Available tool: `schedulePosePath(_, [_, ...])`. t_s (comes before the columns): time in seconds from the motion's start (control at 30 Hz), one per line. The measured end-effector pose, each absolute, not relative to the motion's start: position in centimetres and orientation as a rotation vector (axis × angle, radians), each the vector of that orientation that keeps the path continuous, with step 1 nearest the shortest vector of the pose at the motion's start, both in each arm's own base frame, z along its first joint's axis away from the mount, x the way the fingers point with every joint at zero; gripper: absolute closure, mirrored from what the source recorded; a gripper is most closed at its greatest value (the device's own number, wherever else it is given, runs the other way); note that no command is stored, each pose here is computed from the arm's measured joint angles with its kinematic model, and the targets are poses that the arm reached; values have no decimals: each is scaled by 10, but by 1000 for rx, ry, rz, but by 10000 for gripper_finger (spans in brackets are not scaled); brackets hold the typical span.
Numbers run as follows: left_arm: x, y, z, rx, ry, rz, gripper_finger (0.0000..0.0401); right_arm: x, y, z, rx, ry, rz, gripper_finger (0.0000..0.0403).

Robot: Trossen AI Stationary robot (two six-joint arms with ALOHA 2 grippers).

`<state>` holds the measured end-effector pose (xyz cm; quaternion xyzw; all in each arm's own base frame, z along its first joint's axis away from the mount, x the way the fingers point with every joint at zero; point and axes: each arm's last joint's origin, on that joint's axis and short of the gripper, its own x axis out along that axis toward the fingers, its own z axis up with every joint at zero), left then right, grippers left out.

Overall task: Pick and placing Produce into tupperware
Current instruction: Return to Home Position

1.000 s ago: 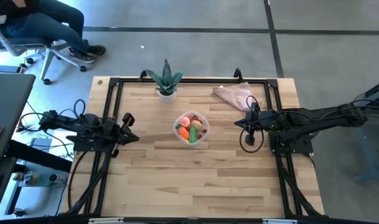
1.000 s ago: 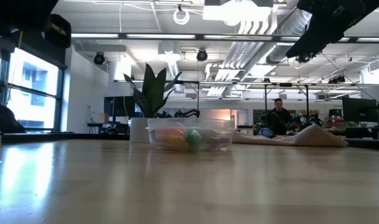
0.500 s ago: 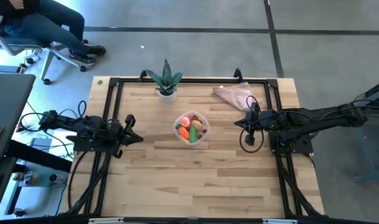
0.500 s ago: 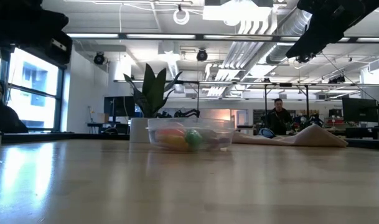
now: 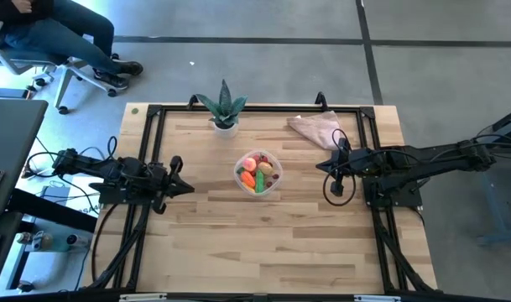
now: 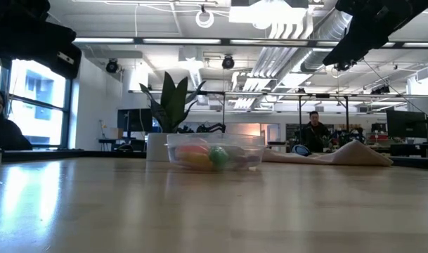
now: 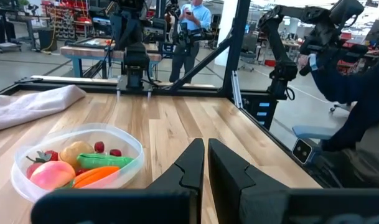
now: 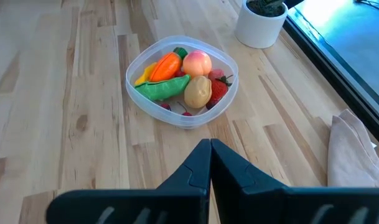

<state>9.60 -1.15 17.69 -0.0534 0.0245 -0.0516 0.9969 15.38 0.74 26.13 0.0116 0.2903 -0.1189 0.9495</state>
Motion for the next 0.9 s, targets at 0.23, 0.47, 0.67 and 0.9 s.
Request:
schedulePosePath(0.23, [96,-11,177,-107,49,-104,389,155,7,263,105,563,-262,402])
schedulePosePath(0.47, [96,-11,177,-107,49,-104,389,164,9,279,155,376,-206,402])
schedulePosePath(0.67, [96,-11,177,-107,49,-104,389,149,4,323,36,210,-171,402])
schedulePosePath(0.9, [96,-11,177,-107,48,-104,389,77,-4,357,48,-26,-192,402])
